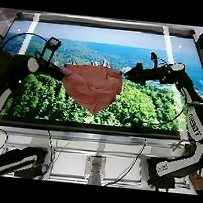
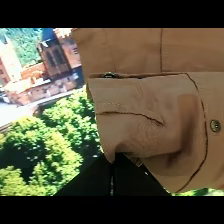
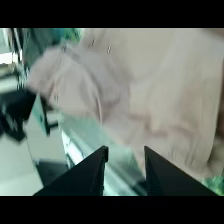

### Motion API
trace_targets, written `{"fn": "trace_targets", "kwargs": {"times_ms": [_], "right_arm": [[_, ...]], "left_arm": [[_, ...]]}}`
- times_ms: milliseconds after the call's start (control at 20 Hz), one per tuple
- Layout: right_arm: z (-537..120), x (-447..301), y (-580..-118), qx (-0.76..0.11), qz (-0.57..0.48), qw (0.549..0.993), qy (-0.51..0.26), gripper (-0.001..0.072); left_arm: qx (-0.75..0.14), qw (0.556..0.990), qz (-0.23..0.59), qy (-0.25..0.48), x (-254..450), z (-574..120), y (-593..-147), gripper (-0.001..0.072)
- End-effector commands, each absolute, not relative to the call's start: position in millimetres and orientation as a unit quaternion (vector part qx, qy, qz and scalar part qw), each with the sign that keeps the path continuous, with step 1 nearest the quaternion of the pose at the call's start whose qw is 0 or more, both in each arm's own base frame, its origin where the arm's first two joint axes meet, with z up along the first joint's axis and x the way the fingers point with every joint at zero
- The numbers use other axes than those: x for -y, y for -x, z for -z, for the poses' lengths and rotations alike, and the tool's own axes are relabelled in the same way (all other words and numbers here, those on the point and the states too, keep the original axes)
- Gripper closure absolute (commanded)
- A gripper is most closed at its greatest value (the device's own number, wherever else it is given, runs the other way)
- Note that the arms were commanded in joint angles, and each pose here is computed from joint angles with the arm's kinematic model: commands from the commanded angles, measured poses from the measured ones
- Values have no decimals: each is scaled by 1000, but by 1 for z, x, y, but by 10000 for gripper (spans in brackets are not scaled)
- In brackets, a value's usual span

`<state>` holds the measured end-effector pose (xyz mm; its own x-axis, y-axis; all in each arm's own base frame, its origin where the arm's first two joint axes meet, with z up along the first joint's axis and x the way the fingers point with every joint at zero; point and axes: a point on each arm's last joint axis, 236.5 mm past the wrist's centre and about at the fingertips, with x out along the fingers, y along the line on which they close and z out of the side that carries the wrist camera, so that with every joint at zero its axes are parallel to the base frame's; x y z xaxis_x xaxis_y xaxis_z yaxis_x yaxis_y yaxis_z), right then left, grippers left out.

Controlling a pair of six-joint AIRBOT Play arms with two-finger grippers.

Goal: Fold the clothes and pants, and hang the long-sleeved shirts on hangers.

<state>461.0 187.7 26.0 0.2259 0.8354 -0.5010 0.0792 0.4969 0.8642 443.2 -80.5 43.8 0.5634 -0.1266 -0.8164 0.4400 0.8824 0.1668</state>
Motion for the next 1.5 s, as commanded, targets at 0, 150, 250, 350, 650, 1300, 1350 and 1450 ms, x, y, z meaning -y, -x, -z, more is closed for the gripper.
{"fn": "trace_targets", "kwargs": {"times_ms": [0,150,250,350,650,1300,1350,1450], "right_arm": [[-10,-184,-465,-562,-259,677,-399,452],[14,-186,-410,-651,-269,633,-321,594],[10,-198,-386,-676,-293,593,-323,593],[16,-206,-368,-694,-299,566,-330,592],[43,-273,-297,-725,-348,496,-328,566],[94,-318,-302,-713,-275,588,-267,410],[94,-317,-302,-713,-275,588,-266,411],[98,-318,-304,-712,-270,591,-267,411]], "left_arm": [[-447,865,164,-159,100,-41,-437,695],[-431,868,181,-168,121,-44,-437,696],[-422,872,184,-166,128,-47,-440,696],[-429,873,176,-150,128,-42,-441,696],[-448,869,159,-142,123,-26,-444,696],[-448,868,159,-142,123,-26,-443,695],[-448,868,159,-142,123,-26,-443,695],[-448,868,159,-142,123,-26,-443,695]]}}
